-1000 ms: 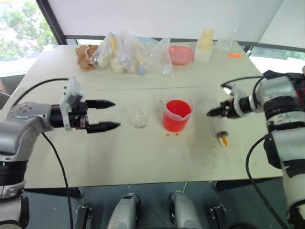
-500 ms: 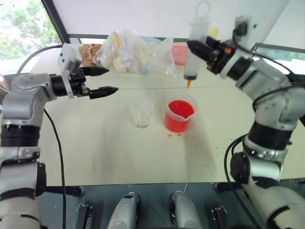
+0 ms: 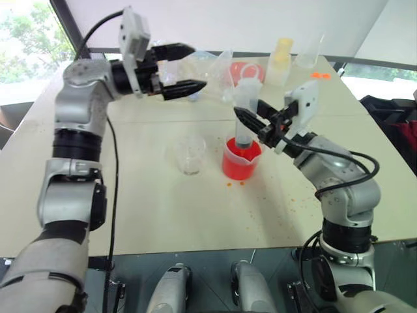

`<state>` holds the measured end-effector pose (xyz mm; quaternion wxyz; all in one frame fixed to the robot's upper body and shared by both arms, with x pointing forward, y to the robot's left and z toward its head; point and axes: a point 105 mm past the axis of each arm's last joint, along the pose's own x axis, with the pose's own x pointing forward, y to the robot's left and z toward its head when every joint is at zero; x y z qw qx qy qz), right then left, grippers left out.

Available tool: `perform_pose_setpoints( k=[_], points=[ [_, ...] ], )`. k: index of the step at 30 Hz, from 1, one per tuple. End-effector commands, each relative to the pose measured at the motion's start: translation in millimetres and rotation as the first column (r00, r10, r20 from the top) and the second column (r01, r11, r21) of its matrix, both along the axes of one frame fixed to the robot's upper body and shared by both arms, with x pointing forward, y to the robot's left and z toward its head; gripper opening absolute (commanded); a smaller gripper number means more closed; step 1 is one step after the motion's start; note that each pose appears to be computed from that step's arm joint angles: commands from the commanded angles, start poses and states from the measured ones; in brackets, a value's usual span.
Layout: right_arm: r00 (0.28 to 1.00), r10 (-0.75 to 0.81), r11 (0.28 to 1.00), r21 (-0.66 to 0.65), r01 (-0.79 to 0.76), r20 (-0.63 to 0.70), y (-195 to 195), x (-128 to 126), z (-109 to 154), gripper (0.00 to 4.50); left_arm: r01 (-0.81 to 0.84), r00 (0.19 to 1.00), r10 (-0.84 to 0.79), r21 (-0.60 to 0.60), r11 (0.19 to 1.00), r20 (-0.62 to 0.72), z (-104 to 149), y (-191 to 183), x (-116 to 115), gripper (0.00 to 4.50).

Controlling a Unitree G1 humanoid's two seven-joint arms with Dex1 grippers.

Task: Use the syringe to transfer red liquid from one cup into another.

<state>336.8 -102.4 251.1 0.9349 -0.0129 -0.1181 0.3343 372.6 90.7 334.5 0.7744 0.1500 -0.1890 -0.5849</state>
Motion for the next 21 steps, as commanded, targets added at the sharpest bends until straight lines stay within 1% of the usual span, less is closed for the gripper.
perform_pose_setpoints(
  k=[1, 4, 6, 10, 17, 21],
  points=[
    [0.997, -0.024, 1.000, -0.003, 0.024, 0.076, -0.8, -1.8, 10.5, 1.47, -0.023, 0.987, 0.035, -0.077, 0.997, 0.158, 35.3, -10.4, -2.9, 4.50],
    [0.996, -0.037, 0.999, -0.010, 0.038, 0.082, -1.4, -0.8, 8.2, 1.47, -0.039, 0.974, 0.061, -0.102, 0.994, 0.218, 45.9, -22.7, -1.5, 4.50],
    [0.996, -0.044, 0.999, -0.009, 0.045, 0.084, -1.4, -0.6, 7.6, 1.47, -0.035, 0.973, 0.058, -0.102, 0.994, 0.222, 46.7, -29.8, -0.8, 4.50],
    [0.995, -0.047, 0.999, 0.000, 0.047, 0.086, 0.9, -1.8, 7.3, 1.47, -0.033, 0.972, 0.052, -0.083, 0.996, 0.228, 39.5, -39.3, 3.1, 4.50],
    [0.995, -0.050, 0.999, 0.010, 0.049, 0.087, 3.0, -3.0, 7.5, 1.47, 0.027, 0.978, -0.024, -0.013, 1.000, 0.205, 18.4, -52.0, 0.5, 4.50],
    [0.995, -0.052, 0.999, 0.009, 0.051, 0.089, 3.9, -3.1, 7.2, 1.47, 0.024, 0.976, -0.029, 0.024, 0.999, 0.218, 9.9, -59.6, 1.3, 4.50]
  ],
)
